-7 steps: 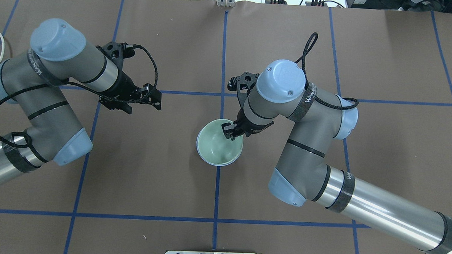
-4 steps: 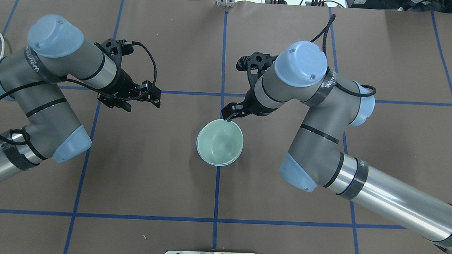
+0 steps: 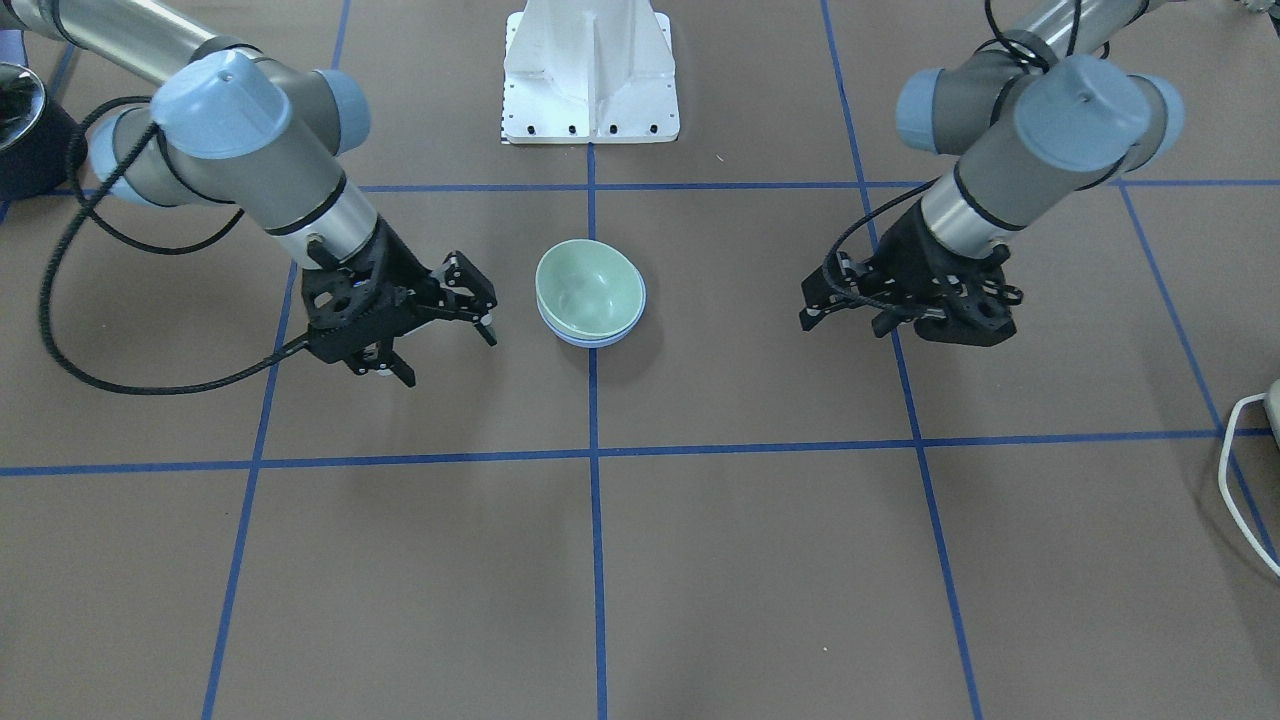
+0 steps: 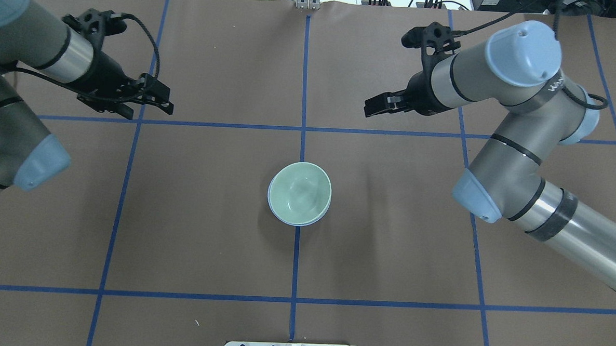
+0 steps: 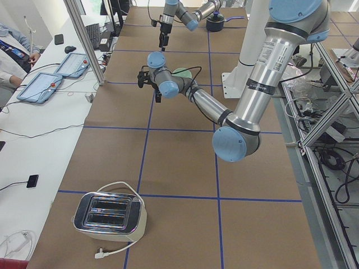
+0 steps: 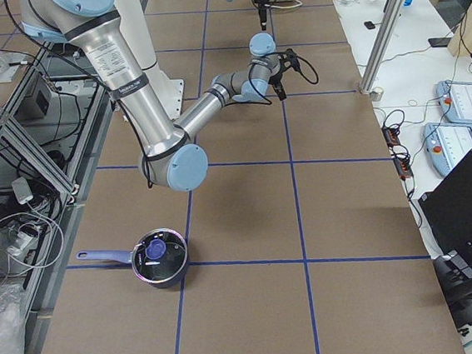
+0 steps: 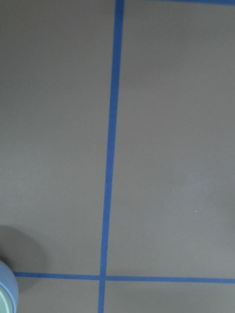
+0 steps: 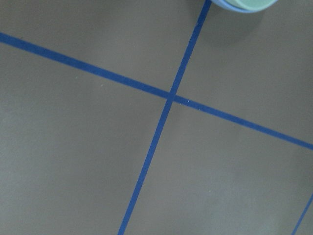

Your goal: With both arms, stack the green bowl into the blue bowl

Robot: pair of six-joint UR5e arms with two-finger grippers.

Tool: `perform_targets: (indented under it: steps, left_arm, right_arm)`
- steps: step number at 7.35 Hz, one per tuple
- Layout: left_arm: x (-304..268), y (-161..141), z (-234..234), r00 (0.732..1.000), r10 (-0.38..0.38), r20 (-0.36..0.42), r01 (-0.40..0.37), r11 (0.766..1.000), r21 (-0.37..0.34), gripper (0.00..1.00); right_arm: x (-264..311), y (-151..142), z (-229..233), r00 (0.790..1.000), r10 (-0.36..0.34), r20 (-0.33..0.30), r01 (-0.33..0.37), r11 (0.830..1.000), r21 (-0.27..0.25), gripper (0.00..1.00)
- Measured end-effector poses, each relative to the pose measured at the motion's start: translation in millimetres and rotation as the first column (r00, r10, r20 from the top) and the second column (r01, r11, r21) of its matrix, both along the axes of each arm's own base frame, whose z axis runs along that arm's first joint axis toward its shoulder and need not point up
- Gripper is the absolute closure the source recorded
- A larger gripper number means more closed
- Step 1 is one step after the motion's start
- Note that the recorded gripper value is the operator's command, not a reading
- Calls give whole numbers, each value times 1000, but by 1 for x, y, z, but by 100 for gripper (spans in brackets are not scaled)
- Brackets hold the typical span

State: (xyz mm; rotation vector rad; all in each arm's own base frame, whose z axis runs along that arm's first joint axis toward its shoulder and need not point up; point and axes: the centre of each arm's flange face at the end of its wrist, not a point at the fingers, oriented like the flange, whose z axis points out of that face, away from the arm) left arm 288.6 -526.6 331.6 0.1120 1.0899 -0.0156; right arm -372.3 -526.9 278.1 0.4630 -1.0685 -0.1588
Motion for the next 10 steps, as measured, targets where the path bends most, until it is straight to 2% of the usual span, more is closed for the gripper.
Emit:
perform_targets:
  steps: [1,2,3,4,5,6,7,8,9,10]
  left_arm:
    - [-41,-2,29,1000,13,21,-14,999,48,3]
    - [-87,-3,60,999,23,38,-26,996,86,2]
    - [-129,-1,88,998,24,53,-30,994,109,2]
    - [-158,2,109,997,32,73,-40,993,110,2]
    - [-178,2,123,993,52,105,-63,992,108,2]
    - [-197,3,137,987,78,143,-95,989,114,2]
    - [-220,8,157,979,100,177,-121,986,114,1]
    - [-242,19,181,973,117,199,-140,984,109,1]
    - [-257,31,200,970,126,210,-149,984,99,1]
    - [-268,40,214,969,124,215,-145,986,84,1]
  right_arm:
    - [23,-6,18,999,0,-33,1,999,49,0]
    - [50,-15,34,998,7,-60,-4,999,51,0]
    - [93,-30,49,996,15,-83,-15,1000,-9,0]
    - [144,-43,59,995,21,-96,-30,995,-94,0]
    - [185,-43,75,993,19,-115,-35,990,-137,0]
    - [218,-35,112,985,3,-174,-26,991,-131,0]
    - [249,-19,168,957,-12,-289,-22,993,-112,0]
    - [273,3,226,911,-32,-411,-18,993,-117,0]
    - [294,23,266,879,-52,-474,-21,989,-147,0]
    - [316,38,291,875,-63,-480,-34,981,-190,0]
